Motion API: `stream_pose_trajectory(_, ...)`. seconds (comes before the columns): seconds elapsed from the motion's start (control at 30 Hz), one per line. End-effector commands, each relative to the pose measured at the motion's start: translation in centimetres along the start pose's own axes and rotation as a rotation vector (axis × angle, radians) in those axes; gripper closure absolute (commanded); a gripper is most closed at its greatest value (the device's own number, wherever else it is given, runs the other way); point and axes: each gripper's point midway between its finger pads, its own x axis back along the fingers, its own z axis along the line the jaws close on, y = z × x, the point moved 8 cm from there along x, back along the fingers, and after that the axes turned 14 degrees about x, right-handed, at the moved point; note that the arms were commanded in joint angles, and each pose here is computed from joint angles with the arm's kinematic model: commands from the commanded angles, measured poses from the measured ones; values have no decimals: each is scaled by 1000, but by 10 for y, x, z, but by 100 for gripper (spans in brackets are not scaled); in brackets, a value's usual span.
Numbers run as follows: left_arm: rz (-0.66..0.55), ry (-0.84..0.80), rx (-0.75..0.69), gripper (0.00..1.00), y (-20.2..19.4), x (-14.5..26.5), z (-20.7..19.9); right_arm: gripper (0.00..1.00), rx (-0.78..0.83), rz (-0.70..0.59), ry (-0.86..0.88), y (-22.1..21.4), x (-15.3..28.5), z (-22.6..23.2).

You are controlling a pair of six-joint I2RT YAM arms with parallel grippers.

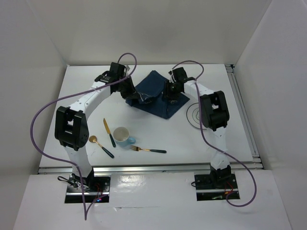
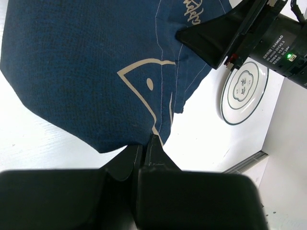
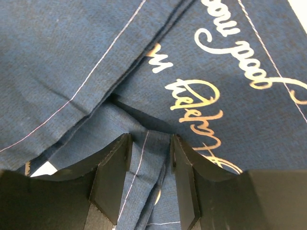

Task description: Set the dinner table for one person

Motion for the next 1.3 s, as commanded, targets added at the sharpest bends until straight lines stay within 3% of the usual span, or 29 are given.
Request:
stream_pose_trajectory(0.0,-25,-57,5,100,10,12,-14,52,39,-33,43,5,-7,-1)
stream_pose_trajectory(0.17,-23,-62,11,100,12,14,-13,47,33,-26,-61,7,-6,-10)
stream_pose_trajectory(0.27,-18,-55,14,100,11,14,-12,17,63,-37,-177,8,-5,-16)
stream_pose_trajectory(0.37,-24,-53,11,100,15,15,-9,16,127,-44,-266,13,-3,-14)
stream_pose_trajectory(0.77,-37,-49,24,100,21,19,-6,21,310,-64,-211,21,-18,6)
stream_pose_trajectory(0.9,-43,-47,31,100,25,22,-6,28,332,-51,-99,13,-25,13)
stream_pose_trajectory(1.0,-49,-45,28,100,28,23,-3,39,346,-65,-41,13,-19,20)
stream_pose_trajectory(1.03,-49,-45,28,100,28,23,-3,47,347,-71,-41,13,-17,21)
stream_pose_trajectory(1.07,-49,-45,28,100,28,23,-3,62,348,-76,-41,13,-13,22)
stream_pose_trajectory(1.13,-47,-50,34,100,30,24,-2,75,326,-93,-46,15,-10,19)
stream_pose_trajectory(1.17,-47,-50,34,100,30,24,-2,86,326,-94,-55,14,-6,19)
stream_pose_trajectory(1.23,-47,-50,34,100,30,24,-2,100,300,-110,-71,19,0,16)
stream_pose_trajectory(1.27,-47,-50,34,100,30,24,-2,100,303,-123,-71,23,6,18)
